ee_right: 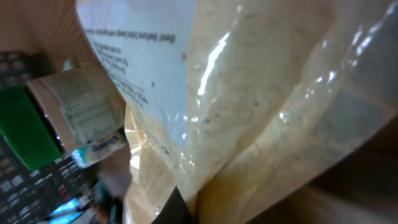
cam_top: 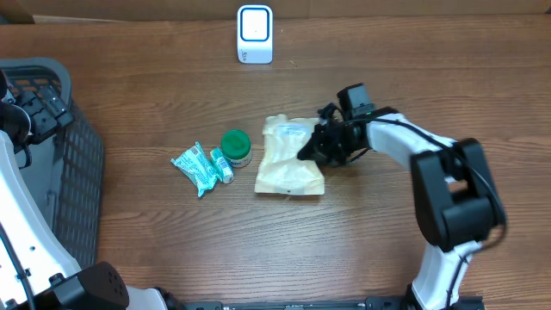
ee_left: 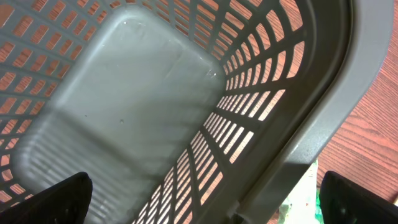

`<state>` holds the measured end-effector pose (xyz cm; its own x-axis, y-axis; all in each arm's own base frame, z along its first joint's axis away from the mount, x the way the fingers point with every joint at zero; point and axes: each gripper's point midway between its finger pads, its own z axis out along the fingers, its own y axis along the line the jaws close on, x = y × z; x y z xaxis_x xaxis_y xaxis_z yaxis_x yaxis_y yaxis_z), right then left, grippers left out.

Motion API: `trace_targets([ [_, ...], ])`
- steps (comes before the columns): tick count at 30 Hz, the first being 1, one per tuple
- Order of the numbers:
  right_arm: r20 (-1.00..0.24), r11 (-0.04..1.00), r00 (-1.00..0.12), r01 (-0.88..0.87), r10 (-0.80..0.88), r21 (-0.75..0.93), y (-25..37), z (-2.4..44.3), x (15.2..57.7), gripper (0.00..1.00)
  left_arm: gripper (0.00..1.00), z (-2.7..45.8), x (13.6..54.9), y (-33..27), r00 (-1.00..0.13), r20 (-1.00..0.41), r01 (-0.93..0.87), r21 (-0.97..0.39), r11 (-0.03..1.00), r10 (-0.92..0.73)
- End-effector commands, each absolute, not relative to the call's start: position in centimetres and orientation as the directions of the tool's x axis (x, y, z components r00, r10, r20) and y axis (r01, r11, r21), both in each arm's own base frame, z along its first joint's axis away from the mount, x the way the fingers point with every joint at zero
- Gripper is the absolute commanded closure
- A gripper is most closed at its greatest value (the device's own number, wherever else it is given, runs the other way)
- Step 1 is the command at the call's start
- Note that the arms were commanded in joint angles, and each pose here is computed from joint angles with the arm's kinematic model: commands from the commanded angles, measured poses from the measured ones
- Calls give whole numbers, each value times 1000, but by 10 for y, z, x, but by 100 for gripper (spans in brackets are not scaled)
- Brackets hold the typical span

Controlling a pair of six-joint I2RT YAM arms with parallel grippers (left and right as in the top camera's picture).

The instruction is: Scan the item barcode

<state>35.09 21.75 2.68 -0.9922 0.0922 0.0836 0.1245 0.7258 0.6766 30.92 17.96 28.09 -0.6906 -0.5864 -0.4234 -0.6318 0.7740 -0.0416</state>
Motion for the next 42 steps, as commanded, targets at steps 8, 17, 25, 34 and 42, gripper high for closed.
trace_targets([
  [8,-423,987,-903,128,75,-96,111,140,366,96,0,282,311,180,-685,-426,-635,-47,771,-591],
  [17,-494,787,-825,103,-274,-608,112,154,364,96,1,282,311,180,-685,-426,-635,-47,771,-591],
  [25,-359,659,-745,-141,-562,-739,166,131,374,94,0,282,311,180,-685,-426,-635,-47,771,-591],
  [34,-330,791,-754,-390,-568,-471,231,84,339,0,0,282,311,180,-685,-426,-635,-47,771,-591],
  [42,-286,954,-910,-287,-299,-82,235,67,333,0,1,282,311,180,-685,-426,-635,-47,771,-591],
])
